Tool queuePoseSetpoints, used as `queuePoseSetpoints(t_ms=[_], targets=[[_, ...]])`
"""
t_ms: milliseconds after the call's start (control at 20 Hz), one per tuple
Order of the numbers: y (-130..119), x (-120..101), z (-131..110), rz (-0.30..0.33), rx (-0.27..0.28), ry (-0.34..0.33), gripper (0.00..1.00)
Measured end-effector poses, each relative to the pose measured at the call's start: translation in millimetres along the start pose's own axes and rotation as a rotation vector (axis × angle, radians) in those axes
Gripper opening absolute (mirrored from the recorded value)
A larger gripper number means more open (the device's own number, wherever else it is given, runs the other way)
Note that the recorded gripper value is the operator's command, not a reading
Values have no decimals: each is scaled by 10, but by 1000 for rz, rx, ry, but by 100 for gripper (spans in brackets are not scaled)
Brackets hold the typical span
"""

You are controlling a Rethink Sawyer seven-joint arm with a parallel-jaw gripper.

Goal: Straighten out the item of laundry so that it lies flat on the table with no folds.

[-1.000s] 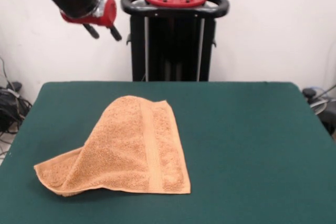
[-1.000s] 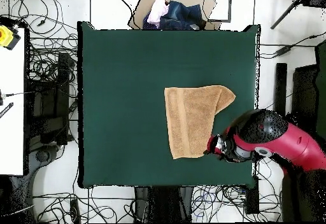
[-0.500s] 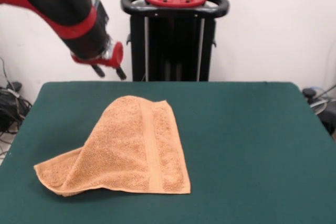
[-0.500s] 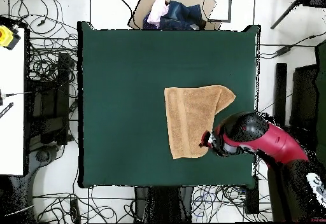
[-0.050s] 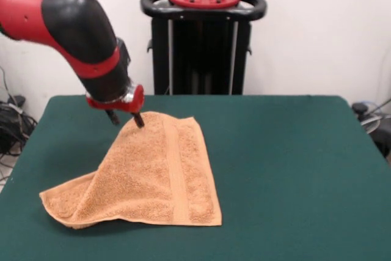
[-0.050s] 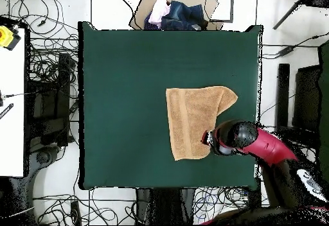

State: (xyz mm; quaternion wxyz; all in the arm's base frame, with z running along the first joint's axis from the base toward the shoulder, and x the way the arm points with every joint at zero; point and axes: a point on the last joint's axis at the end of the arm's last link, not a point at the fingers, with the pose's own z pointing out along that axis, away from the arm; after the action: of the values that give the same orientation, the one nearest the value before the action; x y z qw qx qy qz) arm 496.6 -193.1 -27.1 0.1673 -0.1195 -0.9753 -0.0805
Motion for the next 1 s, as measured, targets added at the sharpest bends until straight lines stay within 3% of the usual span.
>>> queuePoseSetpoints(t_ms=[300,1000], targets=[[13,30,226,-15,-14,6,100],[43,4,243,-18,-33,2,100]])
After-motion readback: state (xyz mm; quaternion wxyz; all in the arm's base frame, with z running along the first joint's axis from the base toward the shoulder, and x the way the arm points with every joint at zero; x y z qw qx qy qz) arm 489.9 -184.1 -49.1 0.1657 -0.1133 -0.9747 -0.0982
